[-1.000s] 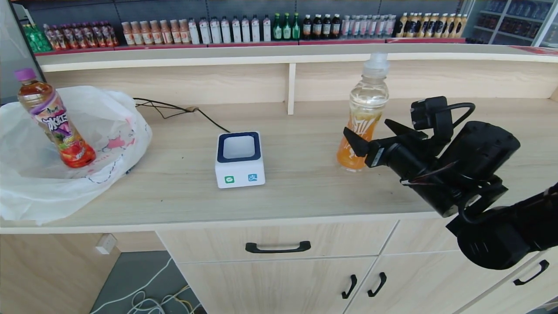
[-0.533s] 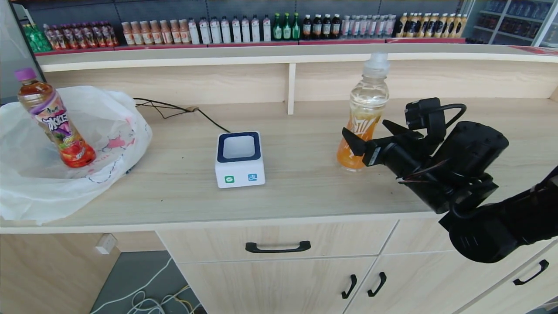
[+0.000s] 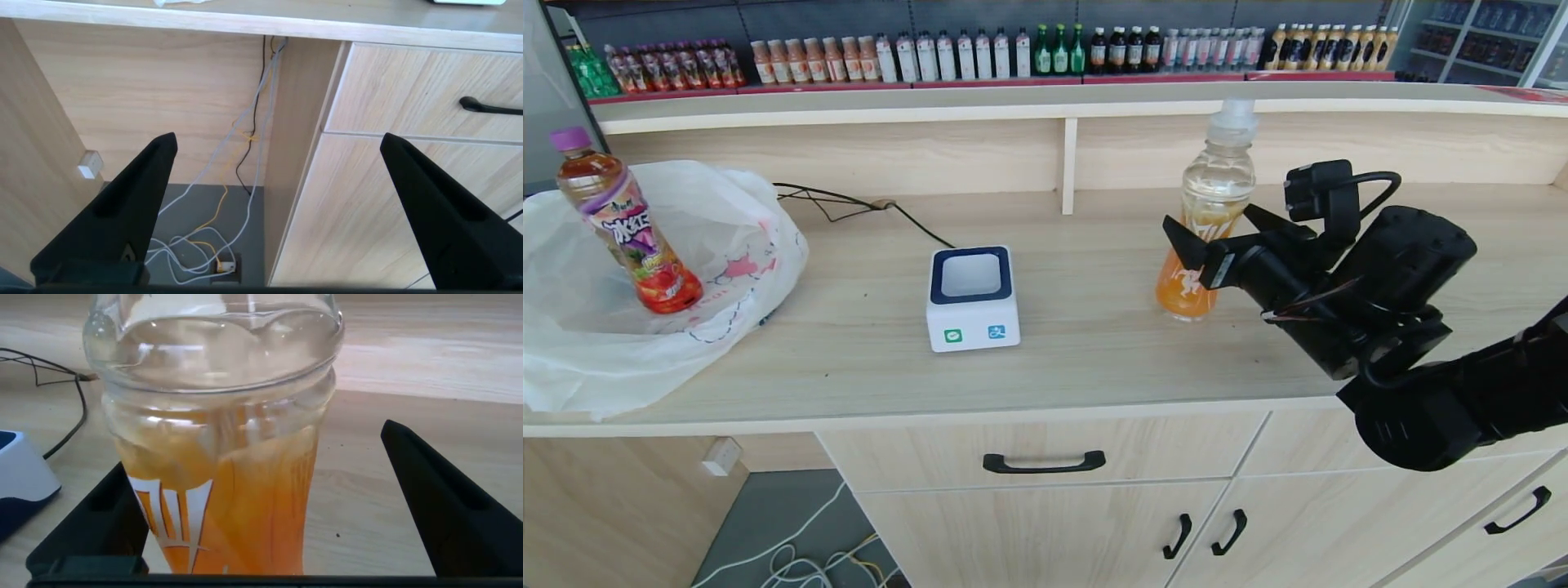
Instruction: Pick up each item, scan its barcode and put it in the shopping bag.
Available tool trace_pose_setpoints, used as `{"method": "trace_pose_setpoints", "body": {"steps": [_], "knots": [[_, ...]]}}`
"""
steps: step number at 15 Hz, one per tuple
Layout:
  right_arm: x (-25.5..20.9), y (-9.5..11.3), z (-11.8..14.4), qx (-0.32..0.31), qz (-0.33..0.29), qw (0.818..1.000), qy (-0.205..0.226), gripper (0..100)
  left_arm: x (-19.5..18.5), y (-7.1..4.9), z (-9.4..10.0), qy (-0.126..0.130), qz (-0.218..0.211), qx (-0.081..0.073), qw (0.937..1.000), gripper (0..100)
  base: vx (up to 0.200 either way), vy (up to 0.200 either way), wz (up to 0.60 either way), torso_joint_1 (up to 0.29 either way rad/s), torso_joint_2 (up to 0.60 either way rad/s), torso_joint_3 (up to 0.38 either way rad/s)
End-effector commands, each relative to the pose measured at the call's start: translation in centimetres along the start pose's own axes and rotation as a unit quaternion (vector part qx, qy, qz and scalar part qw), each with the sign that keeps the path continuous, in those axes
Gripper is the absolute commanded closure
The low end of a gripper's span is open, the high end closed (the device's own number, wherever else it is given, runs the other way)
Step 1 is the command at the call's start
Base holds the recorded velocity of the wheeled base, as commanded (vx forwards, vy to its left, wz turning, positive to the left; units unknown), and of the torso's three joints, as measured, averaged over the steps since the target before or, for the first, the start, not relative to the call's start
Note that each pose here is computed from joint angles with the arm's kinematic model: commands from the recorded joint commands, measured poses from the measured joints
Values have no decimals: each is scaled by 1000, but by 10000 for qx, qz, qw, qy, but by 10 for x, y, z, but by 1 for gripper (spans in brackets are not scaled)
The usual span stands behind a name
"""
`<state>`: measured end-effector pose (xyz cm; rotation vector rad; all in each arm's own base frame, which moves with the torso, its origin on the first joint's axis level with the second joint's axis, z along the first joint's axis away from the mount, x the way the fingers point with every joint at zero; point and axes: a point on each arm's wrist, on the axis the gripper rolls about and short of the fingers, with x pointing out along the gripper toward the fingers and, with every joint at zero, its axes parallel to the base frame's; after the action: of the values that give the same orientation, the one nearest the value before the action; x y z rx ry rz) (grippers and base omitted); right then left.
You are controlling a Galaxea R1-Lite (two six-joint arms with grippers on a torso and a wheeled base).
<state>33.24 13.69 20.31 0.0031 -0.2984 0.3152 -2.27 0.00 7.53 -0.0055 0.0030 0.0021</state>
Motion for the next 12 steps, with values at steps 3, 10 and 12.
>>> {"method": "trace_pose_setpoints", "body": {"steps": [3, 10, 12], "knots": [[3, 6, 4, 15, 108, 9999, -14, 0, 0, 0, 0, 0, -3, -3, 10000, 0, 0, 0, 0, 0, 0, 0], [19, 11, 9, 14, 161, 9999, -1, 0, 0, 0, 0, 0, 5, -3, 10000, 0, 0, 0, 0, 0, 0, 0], [21, 11, 7, 7, 153, 9999, -1, 0, 0, 0, 0, 0, 5, -3, 10000, 0, 0, 0, 0, 0, 0, 0]]}}
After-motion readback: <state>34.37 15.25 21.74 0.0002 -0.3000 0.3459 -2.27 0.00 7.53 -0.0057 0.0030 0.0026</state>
